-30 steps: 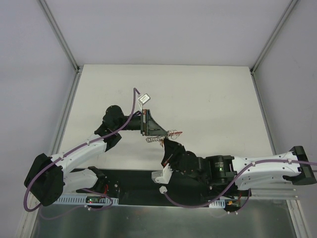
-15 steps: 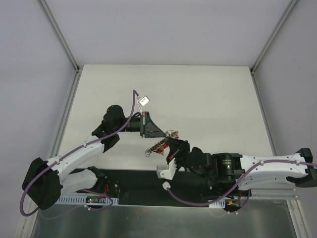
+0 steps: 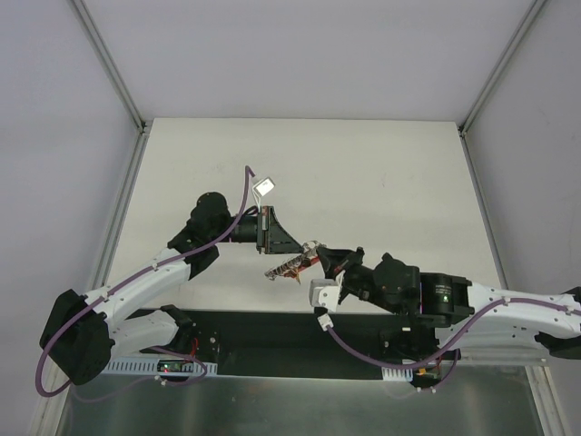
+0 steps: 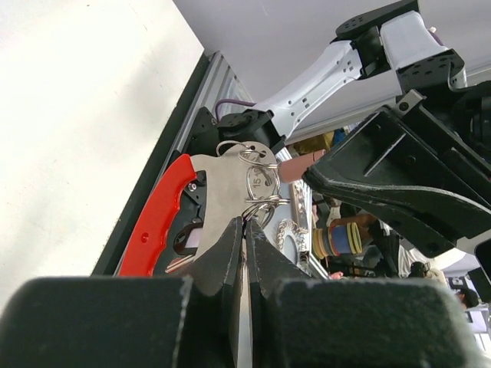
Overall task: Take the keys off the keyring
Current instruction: Adjust the key on the keyring.
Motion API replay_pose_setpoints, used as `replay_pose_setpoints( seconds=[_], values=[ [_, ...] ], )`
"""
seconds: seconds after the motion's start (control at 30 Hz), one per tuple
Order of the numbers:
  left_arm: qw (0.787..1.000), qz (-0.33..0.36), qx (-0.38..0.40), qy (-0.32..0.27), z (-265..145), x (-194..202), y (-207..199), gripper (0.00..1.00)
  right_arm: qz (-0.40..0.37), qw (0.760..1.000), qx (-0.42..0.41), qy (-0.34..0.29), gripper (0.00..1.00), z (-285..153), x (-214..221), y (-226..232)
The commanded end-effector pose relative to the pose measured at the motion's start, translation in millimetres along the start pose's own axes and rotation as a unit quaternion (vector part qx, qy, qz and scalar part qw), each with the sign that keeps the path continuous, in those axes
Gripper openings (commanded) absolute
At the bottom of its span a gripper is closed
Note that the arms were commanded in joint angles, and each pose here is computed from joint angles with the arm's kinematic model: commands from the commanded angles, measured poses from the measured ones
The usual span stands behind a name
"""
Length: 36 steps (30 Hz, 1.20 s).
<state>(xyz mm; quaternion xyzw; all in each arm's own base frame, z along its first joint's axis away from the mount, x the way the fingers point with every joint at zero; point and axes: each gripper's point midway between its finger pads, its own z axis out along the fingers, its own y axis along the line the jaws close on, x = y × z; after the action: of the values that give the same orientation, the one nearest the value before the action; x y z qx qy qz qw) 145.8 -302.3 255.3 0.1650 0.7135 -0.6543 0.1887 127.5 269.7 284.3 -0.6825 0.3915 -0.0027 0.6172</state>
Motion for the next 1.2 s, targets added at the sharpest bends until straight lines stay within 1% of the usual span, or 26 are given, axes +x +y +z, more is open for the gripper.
replay_pose_setpoints(
  seconds=[0.0, 0.03, 0.07, 0.2, 0.23, 0.43, 0.5, 0.6, 0.7, 0.77, 0.9, 0.93, 0.97, 1.1, 1.17],
  values=[
    [0.998, 0.041, 0.048, -0.018, -3, -14, -31, 0.0, 0.067, 0.997, -0.005, -0.04, 0.01, -1, -9, 4],
    [0.998, 0.023, 0.053, -0.015, -2, -14, -31, 0.0, 0.065, 0.997, -0.011, -0.038, 0.05, 1, -6, 10],
    [0.998, 0.021, 0.057, -0.013, -1, -14, -32, 0.0, 0.059, 0.997, -0.019, -0.041, 0.12, 1, -5, 15],
    [0.998, 0.019, 0.059, -0.013, -1, -15, -31, 0.0, 0.072, 0.995, -0.034, -0.064, 0.15, -1, -12, 22],
    [0.998, 0.02, 0.057, -0.017, -1, -16, -31, 0.0, 0.073, 0.995, -0.038, -0.063, 0.18, 0, -11, 25],
    [0.998, 0.024, 0.054, -0.029, -4, -19, -34, 0.0, 0.115, 0.991, -0.038, -0.061, 0.3, 9, -10, 37],
    [0.998, 0.024, 0.053, -0.031, -4, -20, -34, 0.0, 0.133, 0.988, -0.037, -0.064, 0.31, 13, -13, 38],
    [0.998, 0.022, 0.049, -0.034, -4, -20, -33, 0.0, 0.146, 0.988, -0.015, -0.045, 0.31, 18, -5, 36],
    [0.998, 0.019, 0.042, -0.039, -4, -21, -30, 0.0, 0.18, 0.982, 0.023, -0.053, 0.31, 18, -9, 20],
    [0.998, 0.015, 0.034, -0.042, -4, -20, -25, 0.0, 0.202, 0.978, 0.031, -0.045, 0.31, 18, -9, 15],
    [0.997, -0.005, 0.014, -0.072, -9, -29, -13, 0.0, 0.22, 0.974, 0.025, -0.04, 0.33, 15, -13, 12],
    [0.997, -0.01, 0.013, -0.08, -10, -31, -12, 0.0, 0.23, 0.972, 0.03, -0.041, 0.33, 13, -16, 5],
    [0.996, -0.02, 0.009, -0.089, -12, -32, -6, 0.0, 0.242, 0.97, 0.022, -0.03, 0.33, 11, -13, 9],
    [0.989, -0.056, 0.027, -0.136, -24, -50, -9, 0.0, 0.275, 0.961, 0.021, -0.032, 0.35, 6, -15, 7],
    [0.986, -0.072, 0.038, -0.145, -28, -51, -10, 0.0, 0.287, 0.957, 0.026, -0.031, 0.36, 9, -7, 16]
  ],
)
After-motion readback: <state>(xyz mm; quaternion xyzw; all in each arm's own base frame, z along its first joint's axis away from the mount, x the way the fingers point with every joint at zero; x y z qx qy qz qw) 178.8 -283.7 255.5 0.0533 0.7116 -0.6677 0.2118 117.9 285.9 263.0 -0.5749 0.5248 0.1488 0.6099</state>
